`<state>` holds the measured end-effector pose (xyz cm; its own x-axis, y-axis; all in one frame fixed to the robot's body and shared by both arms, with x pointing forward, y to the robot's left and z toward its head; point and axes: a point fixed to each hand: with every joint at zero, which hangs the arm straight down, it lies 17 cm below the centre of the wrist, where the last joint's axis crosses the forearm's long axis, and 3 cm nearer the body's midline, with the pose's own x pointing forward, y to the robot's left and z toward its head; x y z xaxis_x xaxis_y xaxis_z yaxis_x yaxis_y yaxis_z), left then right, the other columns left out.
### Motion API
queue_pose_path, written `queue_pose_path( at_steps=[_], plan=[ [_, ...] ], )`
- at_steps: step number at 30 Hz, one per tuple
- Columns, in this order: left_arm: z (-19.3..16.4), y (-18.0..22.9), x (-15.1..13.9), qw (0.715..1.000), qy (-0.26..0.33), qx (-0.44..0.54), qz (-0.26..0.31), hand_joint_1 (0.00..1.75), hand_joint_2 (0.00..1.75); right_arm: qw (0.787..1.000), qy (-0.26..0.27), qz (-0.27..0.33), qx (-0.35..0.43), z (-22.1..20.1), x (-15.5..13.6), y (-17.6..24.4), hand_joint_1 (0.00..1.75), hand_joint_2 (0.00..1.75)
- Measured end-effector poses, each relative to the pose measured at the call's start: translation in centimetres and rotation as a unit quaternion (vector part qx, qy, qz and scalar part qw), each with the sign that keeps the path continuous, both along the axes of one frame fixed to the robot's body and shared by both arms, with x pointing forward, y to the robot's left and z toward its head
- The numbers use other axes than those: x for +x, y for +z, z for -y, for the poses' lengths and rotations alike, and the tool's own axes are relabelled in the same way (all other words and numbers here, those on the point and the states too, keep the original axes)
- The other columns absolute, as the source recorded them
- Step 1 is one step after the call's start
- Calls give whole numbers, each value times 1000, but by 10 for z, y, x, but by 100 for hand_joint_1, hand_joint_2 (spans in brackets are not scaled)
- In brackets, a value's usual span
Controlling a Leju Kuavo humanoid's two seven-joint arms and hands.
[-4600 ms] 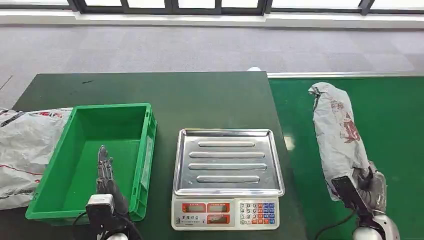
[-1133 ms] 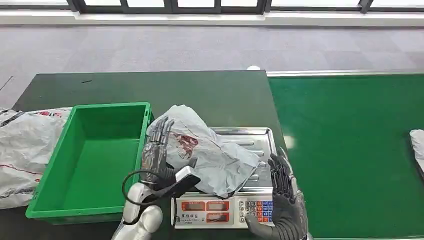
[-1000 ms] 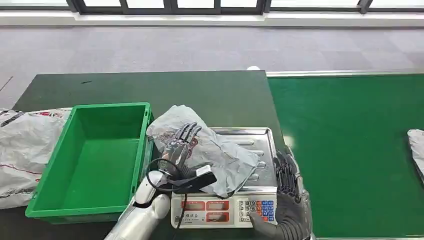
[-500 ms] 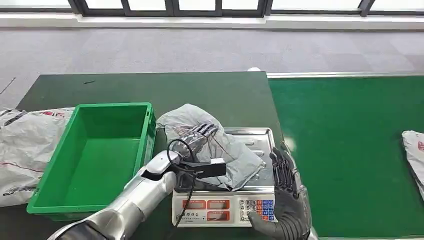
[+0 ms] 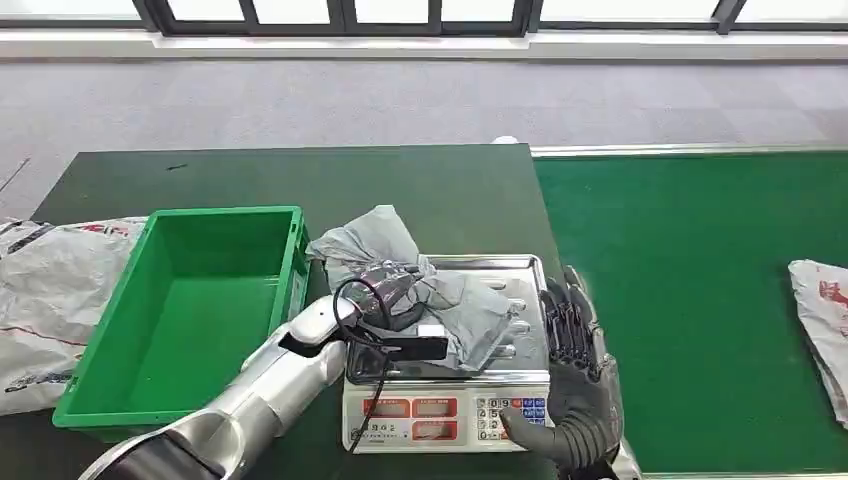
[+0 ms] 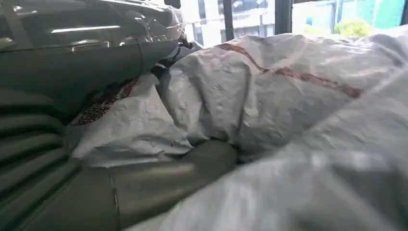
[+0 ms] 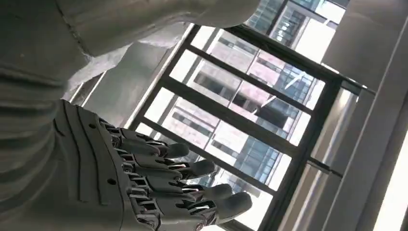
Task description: Moved the parcel from conveyor to table for the left to box.
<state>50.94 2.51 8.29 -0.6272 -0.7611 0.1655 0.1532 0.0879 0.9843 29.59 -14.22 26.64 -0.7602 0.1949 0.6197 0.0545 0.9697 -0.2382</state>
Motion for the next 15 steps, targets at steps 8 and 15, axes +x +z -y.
queue_pose_path(
  at_steps=[8,15],
  plan=[
    [-8,24,-1,998,22,-22,60,175,175,1000,-2,0,0,1,0,0,0,175],
    [-11,29,-4,997,27,-26,73,175,175,1000,-2,-1,0,1,0,0,0,175]
  ],
)
